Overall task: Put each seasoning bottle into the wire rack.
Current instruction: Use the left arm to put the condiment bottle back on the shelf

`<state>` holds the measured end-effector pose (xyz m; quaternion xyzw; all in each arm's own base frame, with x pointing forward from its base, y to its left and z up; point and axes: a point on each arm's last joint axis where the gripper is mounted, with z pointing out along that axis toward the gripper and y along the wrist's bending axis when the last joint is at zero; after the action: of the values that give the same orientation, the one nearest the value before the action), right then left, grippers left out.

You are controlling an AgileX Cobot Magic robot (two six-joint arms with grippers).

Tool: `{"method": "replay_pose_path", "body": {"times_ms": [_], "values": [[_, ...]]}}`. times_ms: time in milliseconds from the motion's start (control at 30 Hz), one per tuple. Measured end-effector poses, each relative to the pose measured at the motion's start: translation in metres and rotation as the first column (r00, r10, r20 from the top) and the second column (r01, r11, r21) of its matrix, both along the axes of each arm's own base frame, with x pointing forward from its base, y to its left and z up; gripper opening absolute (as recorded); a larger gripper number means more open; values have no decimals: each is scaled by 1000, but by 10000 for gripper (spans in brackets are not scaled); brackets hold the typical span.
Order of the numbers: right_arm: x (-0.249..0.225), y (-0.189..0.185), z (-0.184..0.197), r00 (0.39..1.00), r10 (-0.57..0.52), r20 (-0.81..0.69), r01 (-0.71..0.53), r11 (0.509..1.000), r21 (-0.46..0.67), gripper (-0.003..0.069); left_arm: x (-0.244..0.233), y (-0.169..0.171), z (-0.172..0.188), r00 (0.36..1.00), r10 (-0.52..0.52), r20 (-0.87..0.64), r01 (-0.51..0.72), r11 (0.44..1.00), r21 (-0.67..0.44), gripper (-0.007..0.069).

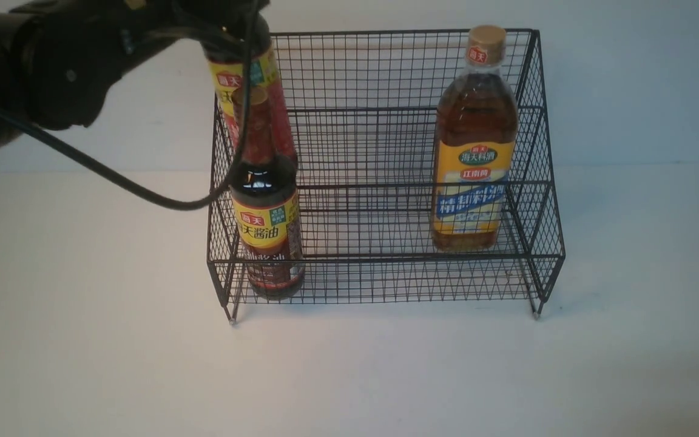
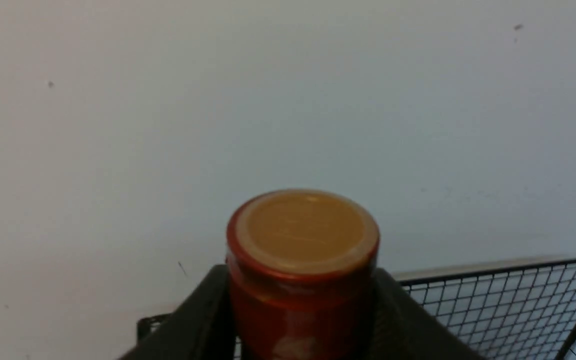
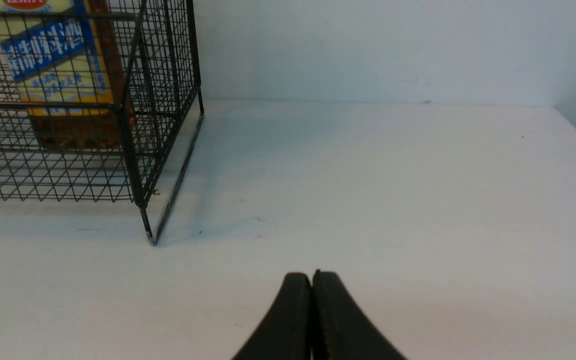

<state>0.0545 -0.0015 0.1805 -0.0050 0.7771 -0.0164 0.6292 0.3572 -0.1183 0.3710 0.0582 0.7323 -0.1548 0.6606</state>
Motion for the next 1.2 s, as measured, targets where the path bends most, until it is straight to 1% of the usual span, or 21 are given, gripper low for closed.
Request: {"method": "replay_pose_path", "body": {"times_ms": [367, 567, 767, 1200], "values": [[0, 0, 0, 1000, 0, 0, 0, 1000, 0, -10, 9, -13, -26, 995, -30, -91, 35, 998, 54, 281], [0, 0, 0, 1000, 0, 0, 0, 1000, 0, -10, 16, -18, -41, 993, -41, -114, 54, 992, 114, 281], [0, 0, 0, 1000, 0, 0, 0, 1000, 0, -10, 20, -20, -49, 992, -46, -121, 64, 987, 145, 281], [0, 0, 0, 1000, 0, 0, 0, 1000, 0, -10, 20, -21, -50, 992, -53, -117, 73, 982, 173, 281]]}}
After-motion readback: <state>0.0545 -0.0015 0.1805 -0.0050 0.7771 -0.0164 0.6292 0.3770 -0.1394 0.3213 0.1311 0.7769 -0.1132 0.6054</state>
